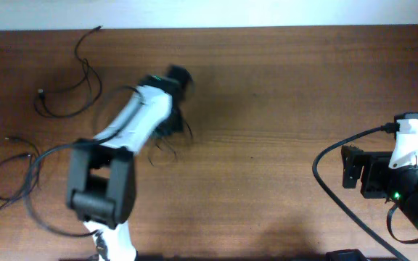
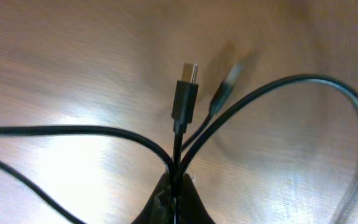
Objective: Untangle cables
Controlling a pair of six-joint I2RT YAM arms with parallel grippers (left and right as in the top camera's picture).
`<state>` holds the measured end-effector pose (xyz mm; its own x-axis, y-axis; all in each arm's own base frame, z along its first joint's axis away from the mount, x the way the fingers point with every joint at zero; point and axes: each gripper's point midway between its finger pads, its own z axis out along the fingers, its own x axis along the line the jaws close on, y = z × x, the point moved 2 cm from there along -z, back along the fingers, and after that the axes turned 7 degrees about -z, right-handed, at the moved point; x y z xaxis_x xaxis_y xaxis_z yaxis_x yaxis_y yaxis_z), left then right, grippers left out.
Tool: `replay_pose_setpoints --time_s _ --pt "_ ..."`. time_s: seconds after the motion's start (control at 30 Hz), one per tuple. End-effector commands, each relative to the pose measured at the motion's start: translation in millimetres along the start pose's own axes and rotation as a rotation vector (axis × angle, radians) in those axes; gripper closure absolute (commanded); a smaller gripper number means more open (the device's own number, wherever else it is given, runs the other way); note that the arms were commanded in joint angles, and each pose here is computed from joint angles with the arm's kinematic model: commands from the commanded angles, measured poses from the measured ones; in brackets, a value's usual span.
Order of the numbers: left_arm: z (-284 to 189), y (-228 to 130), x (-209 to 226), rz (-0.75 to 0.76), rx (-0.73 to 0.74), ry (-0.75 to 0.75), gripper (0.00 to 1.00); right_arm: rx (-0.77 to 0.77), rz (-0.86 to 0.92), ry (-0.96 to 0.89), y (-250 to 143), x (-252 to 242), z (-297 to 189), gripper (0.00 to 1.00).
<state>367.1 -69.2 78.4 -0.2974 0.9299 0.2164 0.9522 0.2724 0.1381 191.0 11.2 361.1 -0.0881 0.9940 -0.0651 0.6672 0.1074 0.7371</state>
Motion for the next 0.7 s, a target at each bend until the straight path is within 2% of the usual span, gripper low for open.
replay_pose_setpoints --time_s 0.0,0.07,0.1,0.17,0.3,0.33,0.37,0.4,0.43,0.47,0.57,0.67 --pt "-66 64 104 -0.286 -0.221 0.012 1.0 -0.014 0.005 -0.016 4 -3 -3 0.02" --pt "-60 72 161 -0.438 -0.206 0.021 1.0 -0.014 0.005 -0.016 4 -3 -3 0.02" --pt "-44 67 191 -0.518 -0.14 0.022 1.0 -0.015 0.005 -0.015 4 -3 -3 0.02" --pt "-18 56 225 -0.621 -0.058 0.034 1.0 -0.014 0.005 -0.015 4 -3 -3 0.02" --pt "18 23 253 -0.717 0.067 0.066 1.0 -0.024 0.006 -0.016 6 -3 -3 0.02" --pt "27 19 250 -0.714 0.075 0.066 0.92 -0.03 0.006 -0.016 8 -3 -2 0.02" --pt "33 18 248 -0.715 0.069 0.058 0.66 -0.027 0.006 -0.016 8 -3 -1 0.02" --pt "36 19 241 -0.718 0.075 0.015 0.23 -0.023 0.006 -0.015 8 -3 0 0.02" --pt "36 20 235 -0.719 0.085 -0.023 0.08 -0.021 0.006 -0.015 8 -3 1 0.02" --pt "35 21 230 -0.72 0.093 -0.061 0.01 -0.015 0.006 -0.015 8 -3 2 0.02" --pt "13 36 214 -0.628 0.083 -0.214 0.01 0.029 0.003 -0.006 6 -1 11 0.02" --pt "-56 50 230 -0.62 -0.018 -0.234 0.01 0.057 0.001 0.0 4 0 16 0.02"
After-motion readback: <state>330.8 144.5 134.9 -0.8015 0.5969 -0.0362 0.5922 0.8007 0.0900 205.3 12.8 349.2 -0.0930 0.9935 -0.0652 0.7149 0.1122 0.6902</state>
